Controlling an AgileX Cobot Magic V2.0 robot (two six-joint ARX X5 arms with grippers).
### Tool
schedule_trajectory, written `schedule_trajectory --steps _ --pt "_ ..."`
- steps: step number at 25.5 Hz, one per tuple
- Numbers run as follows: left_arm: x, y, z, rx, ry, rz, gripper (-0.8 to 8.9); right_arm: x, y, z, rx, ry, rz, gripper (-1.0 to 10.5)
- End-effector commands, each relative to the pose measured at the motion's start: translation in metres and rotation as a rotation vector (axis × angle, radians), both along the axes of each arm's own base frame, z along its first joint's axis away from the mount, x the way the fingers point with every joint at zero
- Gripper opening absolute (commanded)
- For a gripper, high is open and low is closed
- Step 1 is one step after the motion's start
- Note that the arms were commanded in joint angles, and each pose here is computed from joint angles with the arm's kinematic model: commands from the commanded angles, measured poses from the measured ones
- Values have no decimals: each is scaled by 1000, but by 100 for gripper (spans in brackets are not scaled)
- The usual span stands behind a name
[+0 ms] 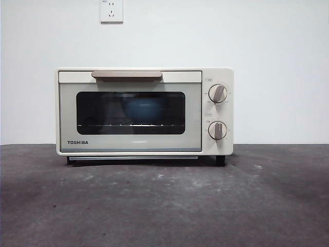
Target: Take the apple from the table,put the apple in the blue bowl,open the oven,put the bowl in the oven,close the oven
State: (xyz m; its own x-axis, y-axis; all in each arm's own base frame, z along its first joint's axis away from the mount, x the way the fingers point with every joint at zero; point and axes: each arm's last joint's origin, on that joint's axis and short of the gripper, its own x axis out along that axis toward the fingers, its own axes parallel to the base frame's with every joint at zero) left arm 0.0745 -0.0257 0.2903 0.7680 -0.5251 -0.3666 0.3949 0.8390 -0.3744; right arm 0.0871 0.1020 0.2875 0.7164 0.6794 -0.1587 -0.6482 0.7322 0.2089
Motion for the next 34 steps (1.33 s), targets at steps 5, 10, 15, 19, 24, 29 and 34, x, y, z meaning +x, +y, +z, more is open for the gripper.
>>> schedule_trajectory --steps 5,10,15,19,24,29,34 --pt "-1 0 6 12 -47 -12 7 -5 -4 5 31 -33 11 5" --pt "3 1 14 157 -241 -21 7 -8 -8 8 54 -52 11 5" --pt "8 8 23 300 -419 192 7 -12 -13 11 78 -71 11 5" --pt "7 16 14 366 -524 307 7 -15 -17 13 98 -87 11 5" --pt "8 24 -15 393 -597 449 7 -19 -21 16 119 -104 11 5" --pt "10 29 -57 374 -575 508 7 -22 -25 18 139 -120 11 5" --pt "15 31 -93 353 -503 522 7 -24 -29 20 156 -134 11 5"
